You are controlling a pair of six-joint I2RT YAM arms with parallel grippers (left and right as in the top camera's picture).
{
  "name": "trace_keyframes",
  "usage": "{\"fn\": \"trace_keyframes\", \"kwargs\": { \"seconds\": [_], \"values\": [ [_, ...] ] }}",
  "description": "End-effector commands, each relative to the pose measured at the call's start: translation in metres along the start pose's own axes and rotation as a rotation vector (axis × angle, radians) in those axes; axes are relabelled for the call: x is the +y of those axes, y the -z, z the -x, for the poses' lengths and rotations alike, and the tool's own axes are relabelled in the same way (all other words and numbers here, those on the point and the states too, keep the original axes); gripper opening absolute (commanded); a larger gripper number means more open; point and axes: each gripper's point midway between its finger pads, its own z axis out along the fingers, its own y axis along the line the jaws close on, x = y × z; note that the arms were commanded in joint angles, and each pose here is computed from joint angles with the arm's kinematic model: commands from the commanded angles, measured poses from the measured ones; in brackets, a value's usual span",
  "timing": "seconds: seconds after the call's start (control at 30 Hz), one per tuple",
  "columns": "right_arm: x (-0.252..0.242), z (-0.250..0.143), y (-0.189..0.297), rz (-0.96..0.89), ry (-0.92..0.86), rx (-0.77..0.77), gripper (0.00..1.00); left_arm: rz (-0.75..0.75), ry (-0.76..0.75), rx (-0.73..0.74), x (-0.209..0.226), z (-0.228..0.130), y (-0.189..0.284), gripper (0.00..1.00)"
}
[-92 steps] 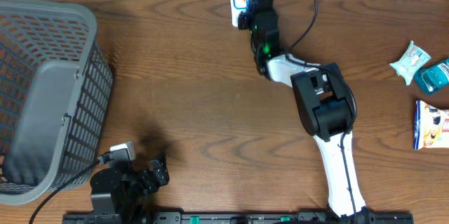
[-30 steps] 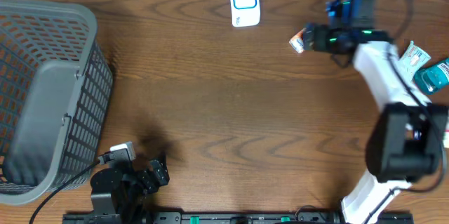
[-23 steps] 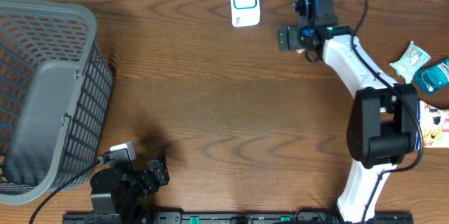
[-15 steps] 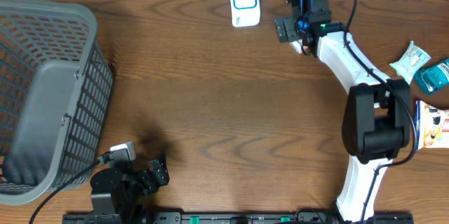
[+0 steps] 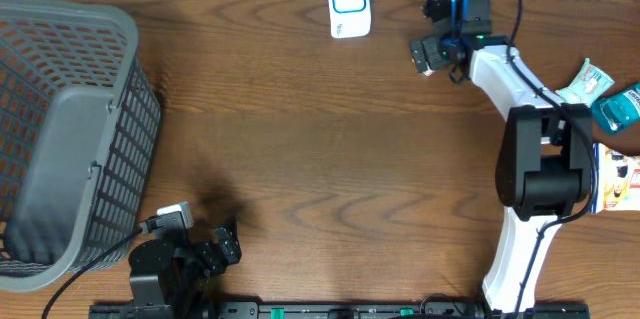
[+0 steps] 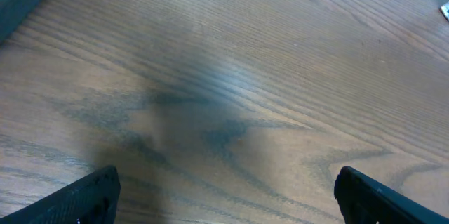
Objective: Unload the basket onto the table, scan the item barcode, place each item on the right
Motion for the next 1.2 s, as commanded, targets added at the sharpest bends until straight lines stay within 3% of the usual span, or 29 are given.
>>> {"fn": "trace_keyframes", "kwargs": {
  "seconds": [0.0, 0.27, 0.5, 0.6, 0.9, 1.17],
  "values": [
    [0.014, -0.016, -0.016, 0.117, -0.001, 0.029, 0.99, -0.008, -0.006, 0.007, -0.001, -0.002, -0.001, 0.98],
    [0.024, -0.056, -0.038, 0.173, 0.011, 0.137, 0.99, -0.008, -0.006, 0.007, -0.001, -0.002, -0.001, 0.98],
    [0.012, -0.052, -0.036, 0.107, -0.046, 0.144, 0.64, -0.008, -0.006, 0.007, -0.001, -0.002, -0.001, 0.98],
    [0.001, -0.043, -0.029, 0.067, -0.114, 0.132, 0.59, -0.008, -0.006, 0.007, -0.001, -0.002, -0.001, 0.98],
    [-0.062, -0.021, 0.056, -0.090, -0.228, 0.110, 0.45, -0.008, -0.006, 0.007, -0.001, -0.002, -0.001, 0.98],
    [-0.144, -0.071, 0.124, -0.354, -0.363, 0.246, 0.41, -0.008, -0.006, 0.007, -0.001, -0.002, -0.001, 0.98]
  ]
}}
